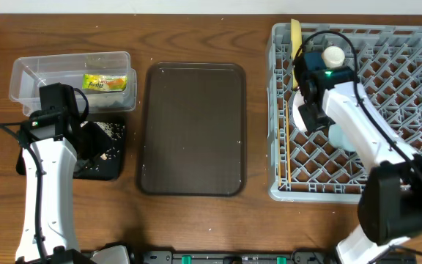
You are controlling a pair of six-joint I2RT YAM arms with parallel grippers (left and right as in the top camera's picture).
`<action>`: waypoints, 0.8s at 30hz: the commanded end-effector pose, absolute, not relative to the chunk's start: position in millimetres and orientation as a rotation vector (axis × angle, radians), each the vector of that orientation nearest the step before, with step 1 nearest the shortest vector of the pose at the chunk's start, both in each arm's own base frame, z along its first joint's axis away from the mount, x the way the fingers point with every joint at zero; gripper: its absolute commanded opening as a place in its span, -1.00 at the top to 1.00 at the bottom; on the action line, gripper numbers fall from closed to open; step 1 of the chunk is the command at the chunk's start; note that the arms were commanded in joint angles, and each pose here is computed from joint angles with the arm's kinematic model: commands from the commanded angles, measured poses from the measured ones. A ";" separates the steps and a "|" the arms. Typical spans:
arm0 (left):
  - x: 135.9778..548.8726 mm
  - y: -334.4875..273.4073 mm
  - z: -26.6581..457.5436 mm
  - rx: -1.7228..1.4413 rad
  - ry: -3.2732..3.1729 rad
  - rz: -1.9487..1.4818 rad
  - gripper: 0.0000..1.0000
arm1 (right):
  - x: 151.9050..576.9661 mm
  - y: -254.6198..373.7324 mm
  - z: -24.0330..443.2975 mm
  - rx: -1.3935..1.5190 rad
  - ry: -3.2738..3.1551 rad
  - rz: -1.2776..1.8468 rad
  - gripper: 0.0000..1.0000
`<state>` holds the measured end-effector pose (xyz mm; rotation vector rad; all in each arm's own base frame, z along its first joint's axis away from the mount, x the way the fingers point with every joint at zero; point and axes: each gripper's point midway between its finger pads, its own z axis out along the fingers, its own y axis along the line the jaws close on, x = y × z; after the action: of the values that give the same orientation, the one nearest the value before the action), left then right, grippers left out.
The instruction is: Sort waste into correct bins and load items into the dishwasher rack
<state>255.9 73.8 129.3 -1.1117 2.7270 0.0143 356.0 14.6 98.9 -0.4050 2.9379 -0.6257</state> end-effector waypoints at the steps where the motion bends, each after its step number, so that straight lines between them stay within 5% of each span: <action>1: 253.4 74.2 127.3 -1.127 2.733 0.018 -0.27 | 360.1 8.4 139.2 -0.070 2.819 -0.509 0.48; 7: 253.4 74.2 127.3 -1.127 2.733 0.018 -0.27 | 359.4 25.7 181.7 0.075 2.710 -0.131 0.16; 17: 253.4 74.2 127.3 -1.127 2.733 0.018 -0.28 | 322.8 145.6 198.3 -0.500 2.658 0.611 0.85; 24: 253.4 74.2 127.3 -1.127 2.733 0.018 -0.27 | 287.6 199.1 161.2 -0.726 2.767 0.713 0.98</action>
<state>255.6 73.7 129.2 -1.1122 2.7284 0.0146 308.6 174.8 179.9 -0.6015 2.7209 0.5942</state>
